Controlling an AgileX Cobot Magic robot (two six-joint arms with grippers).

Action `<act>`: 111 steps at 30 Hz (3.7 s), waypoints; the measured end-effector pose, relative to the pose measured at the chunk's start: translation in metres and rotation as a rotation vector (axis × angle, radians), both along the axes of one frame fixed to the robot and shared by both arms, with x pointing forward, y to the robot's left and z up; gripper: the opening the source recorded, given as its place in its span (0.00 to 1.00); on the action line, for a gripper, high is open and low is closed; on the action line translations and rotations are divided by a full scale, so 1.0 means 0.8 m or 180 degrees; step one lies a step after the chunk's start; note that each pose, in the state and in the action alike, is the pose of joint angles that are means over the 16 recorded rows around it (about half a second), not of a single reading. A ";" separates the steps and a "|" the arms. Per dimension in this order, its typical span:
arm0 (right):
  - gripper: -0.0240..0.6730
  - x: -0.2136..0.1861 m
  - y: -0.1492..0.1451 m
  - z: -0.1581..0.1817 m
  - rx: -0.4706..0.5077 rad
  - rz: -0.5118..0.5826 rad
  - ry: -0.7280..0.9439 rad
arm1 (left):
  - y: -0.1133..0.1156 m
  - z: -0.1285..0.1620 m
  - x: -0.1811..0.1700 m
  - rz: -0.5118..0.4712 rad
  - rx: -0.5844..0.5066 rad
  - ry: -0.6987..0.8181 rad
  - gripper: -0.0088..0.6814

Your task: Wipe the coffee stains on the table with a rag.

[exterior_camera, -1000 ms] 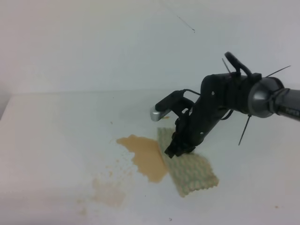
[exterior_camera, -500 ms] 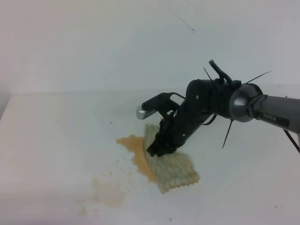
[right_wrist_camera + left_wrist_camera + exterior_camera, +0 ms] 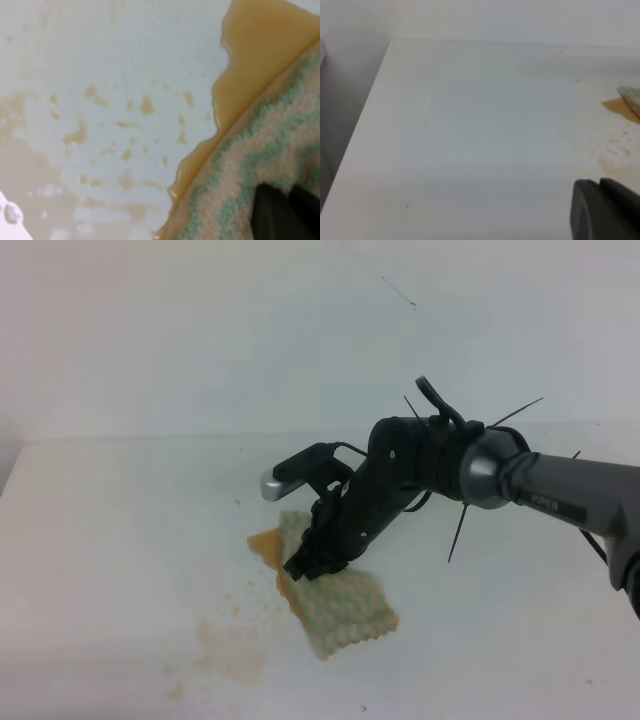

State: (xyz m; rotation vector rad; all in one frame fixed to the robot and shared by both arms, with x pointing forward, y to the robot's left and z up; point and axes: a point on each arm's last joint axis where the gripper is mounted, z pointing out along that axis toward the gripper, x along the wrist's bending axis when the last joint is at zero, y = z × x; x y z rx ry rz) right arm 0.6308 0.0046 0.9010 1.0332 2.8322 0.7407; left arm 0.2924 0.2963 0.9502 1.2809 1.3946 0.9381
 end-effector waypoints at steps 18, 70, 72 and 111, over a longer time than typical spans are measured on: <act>0.06 0.013 0.021 0.031 0.0214 0.0027 -0.0207 | 0.000 0.000 0.000 0.0000 0.0000 0.0000 0.01; 0.06 0.037 -0.009 0.016 0.0003 -0.0099 -0.0272 | 0.000 0.000 0.000 0.0000 0.0002 0.0000 0.01; 0.06 0.036 -0.004 0.021 0.0130 -0.0084 -0.0294 | 0.000 0.000 0.000 0.0000 0.0002 0.0000 0.01; 0.06 0.016 0.045 -0.003 0.0233 0.0325 -0.0278 | 0.000 0.000 0.000 0.0000 0.0006 0.0000 0.01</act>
